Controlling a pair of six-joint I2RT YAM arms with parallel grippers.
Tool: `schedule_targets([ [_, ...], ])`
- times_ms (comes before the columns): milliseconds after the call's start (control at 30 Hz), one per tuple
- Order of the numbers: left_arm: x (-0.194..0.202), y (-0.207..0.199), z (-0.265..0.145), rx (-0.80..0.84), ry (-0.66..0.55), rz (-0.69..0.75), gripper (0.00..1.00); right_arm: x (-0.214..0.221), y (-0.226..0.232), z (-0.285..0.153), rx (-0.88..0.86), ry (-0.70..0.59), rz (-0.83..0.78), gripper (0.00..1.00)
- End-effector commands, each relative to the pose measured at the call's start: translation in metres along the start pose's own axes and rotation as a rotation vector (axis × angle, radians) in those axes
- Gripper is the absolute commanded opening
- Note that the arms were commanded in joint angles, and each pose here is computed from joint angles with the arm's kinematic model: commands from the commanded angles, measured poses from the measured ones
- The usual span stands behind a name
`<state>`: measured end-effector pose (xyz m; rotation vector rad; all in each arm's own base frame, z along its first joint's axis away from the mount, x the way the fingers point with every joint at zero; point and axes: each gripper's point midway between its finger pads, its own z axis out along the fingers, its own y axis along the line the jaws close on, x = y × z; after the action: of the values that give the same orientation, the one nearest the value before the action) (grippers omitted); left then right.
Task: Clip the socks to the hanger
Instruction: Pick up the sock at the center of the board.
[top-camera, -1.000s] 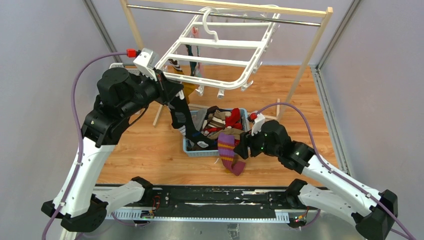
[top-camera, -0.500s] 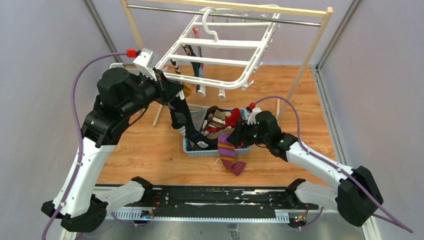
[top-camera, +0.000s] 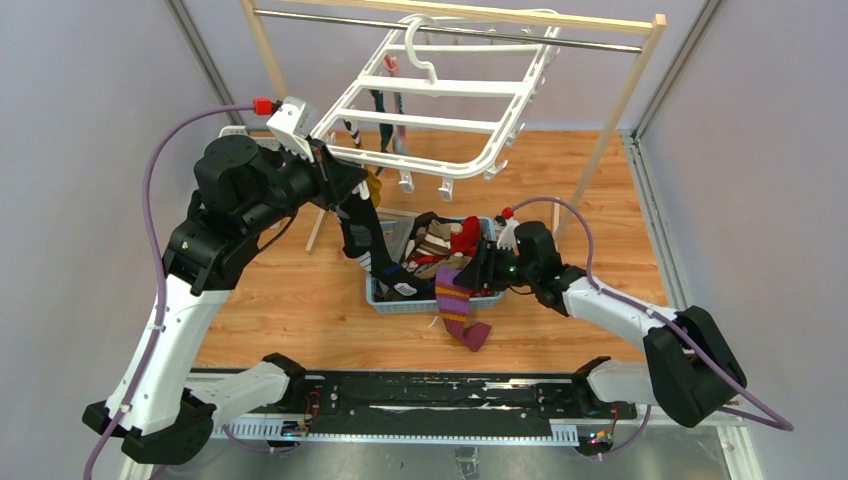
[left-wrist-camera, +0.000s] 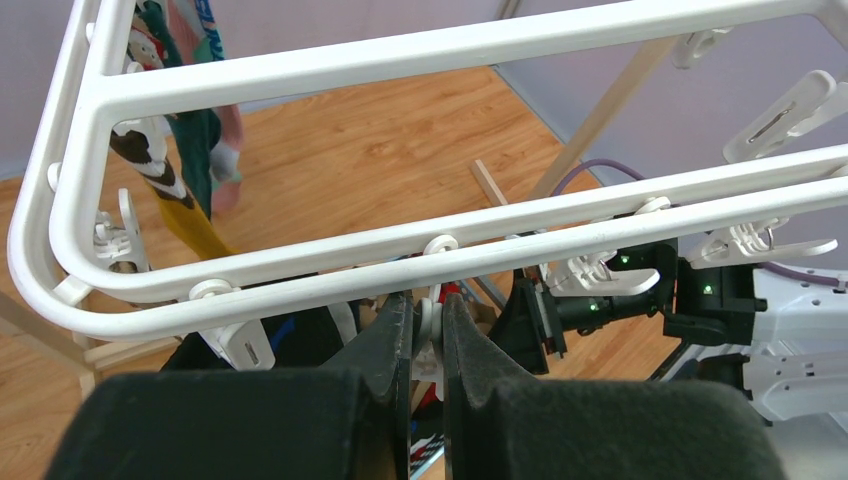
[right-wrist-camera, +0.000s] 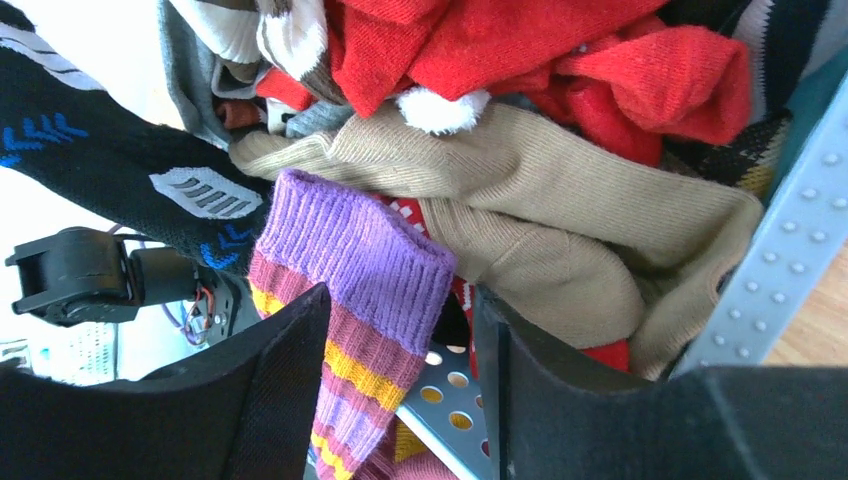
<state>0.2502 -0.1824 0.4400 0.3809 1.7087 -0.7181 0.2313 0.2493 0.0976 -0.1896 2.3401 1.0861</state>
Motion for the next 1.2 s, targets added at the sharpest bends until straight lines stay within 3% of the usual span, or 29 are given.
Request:
schedule_targets([
  [0, 0.006, 0.0, -0.003, 0.003, 0.023, -0.011, 0.0, -0.001, 0.001, 0.004, -0.079, -0.002, 0.056, 0.52],
  [233, 0.006, 0.0, -0.004, 0.0, 0.022, -0.01, 0.0, -0.01, 0.012, 0.001, -0.176, -0.039, 0.128, 0.28],
  [500, 0.007, 0.0, -0.003, 0.004, 0.026, -0.016, 0.0, -0.012, 0.02, -0.009, -0.185, -0.041, 0.101, 0.12],
  [567, 0.007, -0.001, -0.003, 0.007, 0.025, -0.017, 0.0, -0.012, 0.021, -0.011, -0.182, -0.048, 0.092, 0.01],
  [700, 0.007, 0.0, -0.003, 0.004, 0.026, -0.019, 0.0, -0.023, 0.03, -0.022, -0.191, -0.1, 0.041, 0.0],
  [867, 0.009, 0.0, -0.003, 0.0, 0.025, -0.026, 0.0, -0.045, 0.07, -0.049, -0.166, -0.228, -0.203, 0.0],
  [1033, 0.016, -0.001, 0.0, 0.011, 0.04, -0.058, 0.0, -0.079, 0.137, -0.096, -0.087, -0.542, -0.511, 0.0],
  [1167, 0.016, -0.003, 0.002, 0.027, 0.037, -0.063, 0.0, -0.083, 0.184, -0.104, -0.124, -0.585, -0.666, 0.0],
])
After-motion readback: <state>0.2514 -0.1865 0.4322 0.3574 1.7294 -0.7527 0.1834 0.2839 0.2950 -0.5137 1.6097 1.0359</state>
